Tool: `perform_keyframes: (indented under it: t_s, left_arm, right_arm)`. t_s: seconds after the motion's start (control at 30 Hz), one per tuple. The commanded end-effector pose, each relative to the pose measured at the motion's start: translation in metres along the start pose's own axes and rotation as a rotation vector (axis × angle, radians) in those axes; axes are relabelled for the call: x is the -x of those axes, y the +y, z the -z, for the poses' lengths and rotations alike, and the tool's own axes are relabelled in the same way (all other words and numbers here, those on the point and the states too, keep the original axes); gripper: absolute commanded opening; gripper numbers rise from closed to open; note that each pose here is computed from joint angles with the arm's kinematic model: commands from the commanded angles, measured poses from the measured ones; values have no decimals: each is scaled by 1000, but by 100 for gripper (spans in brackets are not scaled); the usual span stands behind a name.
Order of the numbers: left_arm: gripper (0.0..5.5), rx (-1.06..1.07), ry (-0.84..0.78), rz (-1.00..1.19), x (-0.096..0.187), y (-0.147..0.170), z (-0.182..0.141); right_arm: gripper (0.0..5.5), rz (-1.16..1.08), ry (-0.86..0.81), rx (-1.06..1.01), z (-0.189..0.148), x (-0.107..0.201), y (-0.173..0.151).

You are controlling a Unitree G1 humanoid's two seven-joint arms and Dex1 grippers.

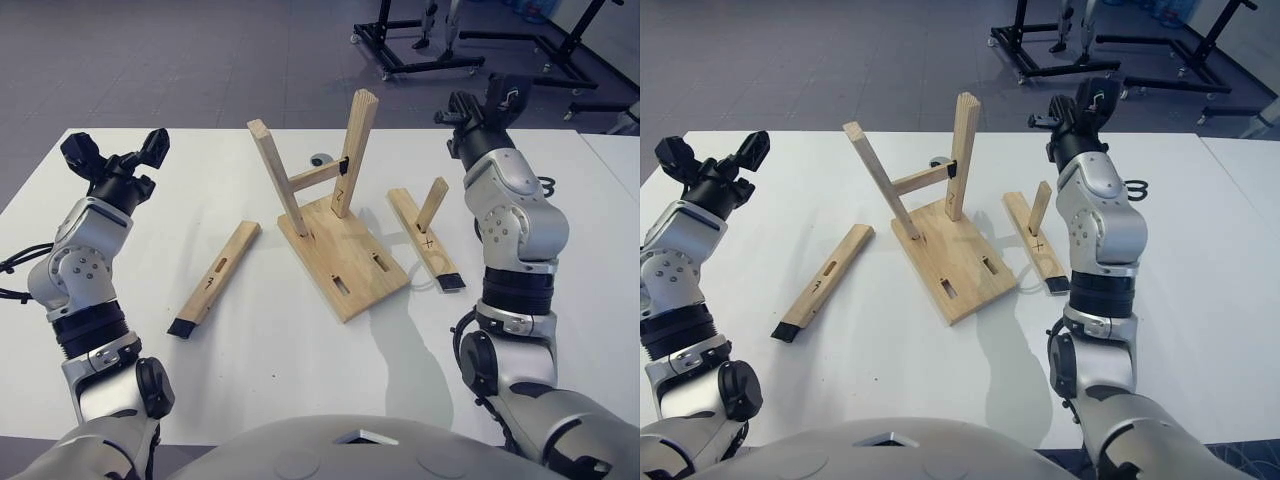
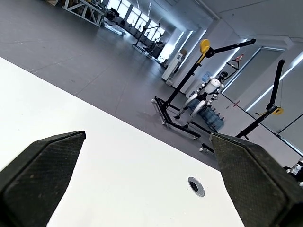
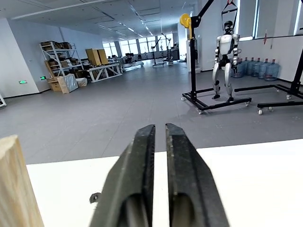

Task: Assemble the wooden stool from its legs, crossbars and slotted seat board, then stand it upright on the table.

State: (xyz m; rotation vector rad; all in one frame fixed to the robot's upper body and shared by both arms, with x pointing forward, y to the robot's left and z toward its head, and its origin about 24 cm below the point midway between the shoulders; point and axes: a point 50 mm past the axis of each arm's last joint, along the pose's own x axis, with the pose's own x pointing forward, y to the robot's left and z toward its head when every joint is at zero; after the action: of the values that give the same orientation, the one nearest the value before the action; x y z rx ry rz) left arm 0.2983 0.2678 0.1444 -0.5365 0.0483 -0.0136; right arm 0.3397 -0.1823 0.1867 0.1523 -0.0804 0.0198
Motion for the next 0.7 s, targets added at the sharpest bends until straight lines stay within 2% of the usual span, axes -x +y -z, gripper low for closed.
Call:
perform_keyframes:
  t_s: [0.03, 0.37, 0.7]
  left_arm:
    - [482, 0, -13, -2, -2, -3, -2]
    - [482, 3, -11, -2, 0, -3, -1]
    - [482, 6, 0, -7, 1, -3, 3]
  right_arm:
    - [19, -19, -30, 8, -7, -9, 9]
    - [19, -46, -87, 18, -28, -14, 22]
    - [19, 12, 19, 15, 5, -1, -2]
